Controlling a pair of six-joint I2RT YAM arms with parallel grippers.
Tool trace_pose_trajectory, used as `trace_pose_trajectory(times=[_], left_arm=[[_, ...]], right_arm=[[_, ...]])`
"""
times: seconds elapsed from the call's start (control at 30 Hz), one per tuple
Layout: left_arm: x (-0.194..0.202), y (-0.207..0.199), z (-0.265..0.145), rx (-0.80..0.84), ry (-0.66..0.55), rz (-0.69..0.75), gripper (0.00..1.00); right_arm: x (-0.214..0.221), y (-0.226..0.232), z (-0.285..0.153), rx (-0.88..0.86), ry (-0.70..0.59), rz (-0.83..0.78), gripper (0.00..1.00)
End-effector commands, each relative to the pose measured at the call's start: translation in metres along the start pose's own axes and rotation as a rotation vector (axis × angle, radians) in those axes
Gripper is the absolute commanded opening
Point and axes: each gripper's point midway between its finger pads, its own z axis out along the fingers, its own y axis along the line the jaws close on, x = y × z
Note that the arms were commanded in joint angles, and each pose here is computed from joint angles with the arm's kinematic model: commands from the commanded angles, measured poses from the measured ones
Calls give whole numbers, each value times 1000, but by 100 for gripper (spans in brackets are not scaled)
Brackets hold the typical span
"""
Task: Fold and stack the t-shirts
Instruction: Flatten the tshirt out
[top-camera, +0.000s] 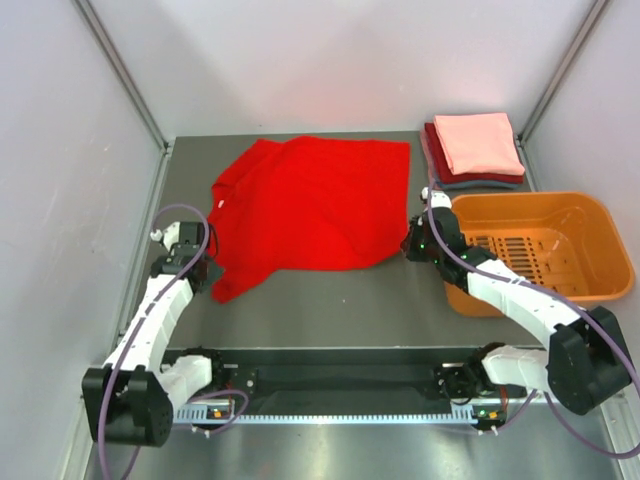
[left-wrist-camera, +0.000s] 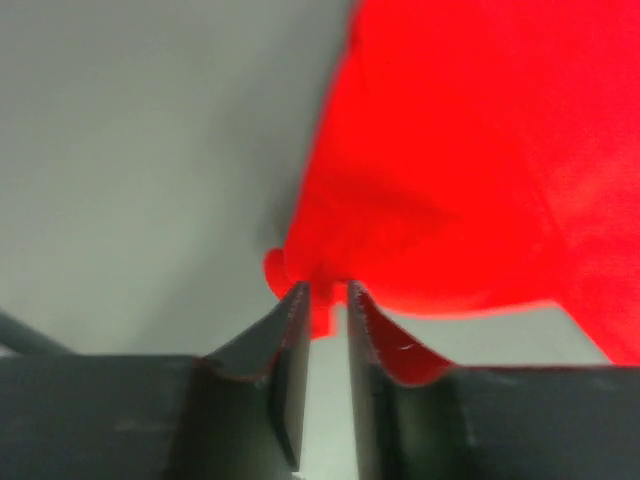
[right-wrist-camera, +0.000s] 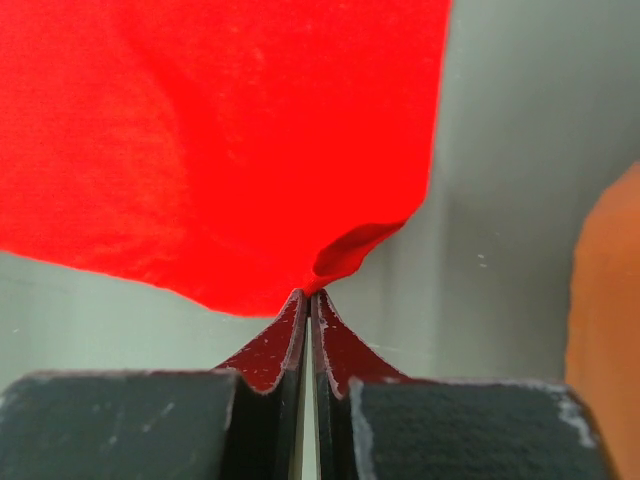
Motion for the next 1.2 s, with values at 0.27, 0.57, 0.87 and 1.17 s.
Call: trace_pose_trajectory(times=[0.27,0.57,0.87,1.17], left_arm=[[-75,-24,17,-81,-125,195,50],[-72,-27,64,12,-28,208,55],[-46,-22,116,-66,154,225,49],[-111,-66,127,15,1,225,0]], right_arm=[[-46,8,-40,-18,-152,-4,0],[-50,20,-45,-77,-163,2,0],[-55,24,-51,-103,-186,3,0],[-56,16,-52,-61,-193,-6,0]])
